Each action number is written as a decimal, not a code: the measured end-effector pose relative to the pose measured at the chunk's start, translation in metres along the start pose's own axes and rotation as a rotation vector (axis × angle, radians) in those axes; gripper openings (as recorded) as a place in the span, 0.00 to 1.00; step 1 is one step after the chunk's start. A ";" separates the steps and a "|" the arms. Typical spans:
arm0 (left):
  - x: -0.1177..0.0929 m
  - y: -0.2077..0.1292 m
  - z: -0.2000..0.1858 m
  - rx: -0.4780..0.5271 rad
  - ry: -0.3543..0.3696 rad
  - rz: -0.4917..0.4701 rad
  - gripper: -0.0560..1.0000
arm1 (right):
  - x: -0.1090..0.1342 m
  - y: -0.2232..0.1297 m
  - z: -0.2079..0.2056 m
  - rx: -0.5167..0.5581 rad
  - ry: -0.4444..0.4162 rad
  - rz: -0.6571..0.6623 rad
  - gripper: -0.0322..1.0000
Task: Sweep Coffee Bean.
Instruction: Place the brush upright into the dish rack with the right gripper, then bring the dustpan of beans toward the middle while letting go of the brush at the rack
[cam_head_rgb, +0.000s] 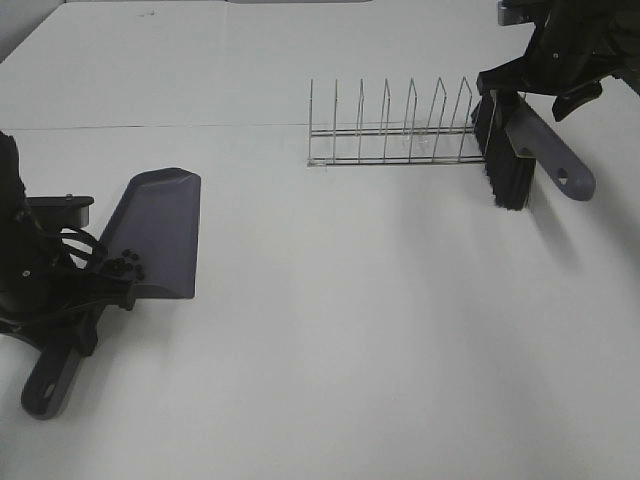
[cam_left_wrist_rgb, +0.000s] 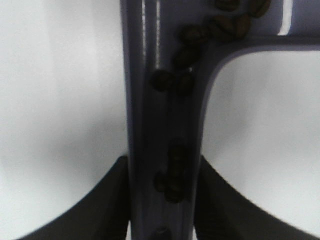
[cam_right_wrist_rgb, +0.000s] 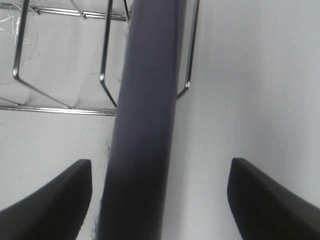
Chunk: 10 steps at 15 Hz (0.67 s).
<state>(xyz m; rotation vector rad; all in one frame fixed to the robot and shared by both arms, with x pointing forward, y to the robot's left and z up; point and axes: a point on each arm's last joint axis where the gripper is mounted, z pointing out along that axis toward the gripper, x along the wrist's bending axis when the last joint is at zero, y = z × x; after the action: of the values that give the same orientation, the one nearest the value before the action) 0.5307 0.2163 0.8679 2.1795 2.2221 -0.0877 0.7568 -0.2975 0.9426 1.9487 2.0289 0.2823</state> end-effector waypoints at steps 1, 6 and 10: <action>0.000 0.000 0.000 0.000 0.000 0.000 0.35 | 0.001 -0.001 -0.001 0.008 0.011 0.007 0.64; -0.002 0.003 -0.006 -0.049 -0.028 -0.021 0.35 | -0.001 0.010 -0.052 -0.071 0.040 0.034 0.64; -0.017 0.016 -0.019 -0.104 -0.074 -0.027 0.35 | -0.001 0.004 -0.099 -0.022 0.078 0.053 0.64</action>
<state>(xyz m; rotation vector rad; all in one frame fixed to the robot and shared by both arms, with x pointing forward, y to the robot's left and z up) 0.5474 0.2006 0.8874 2.0594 2.1651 -0.0508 0.7257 -0.2913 1.0362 2.0096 2.0156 0.3976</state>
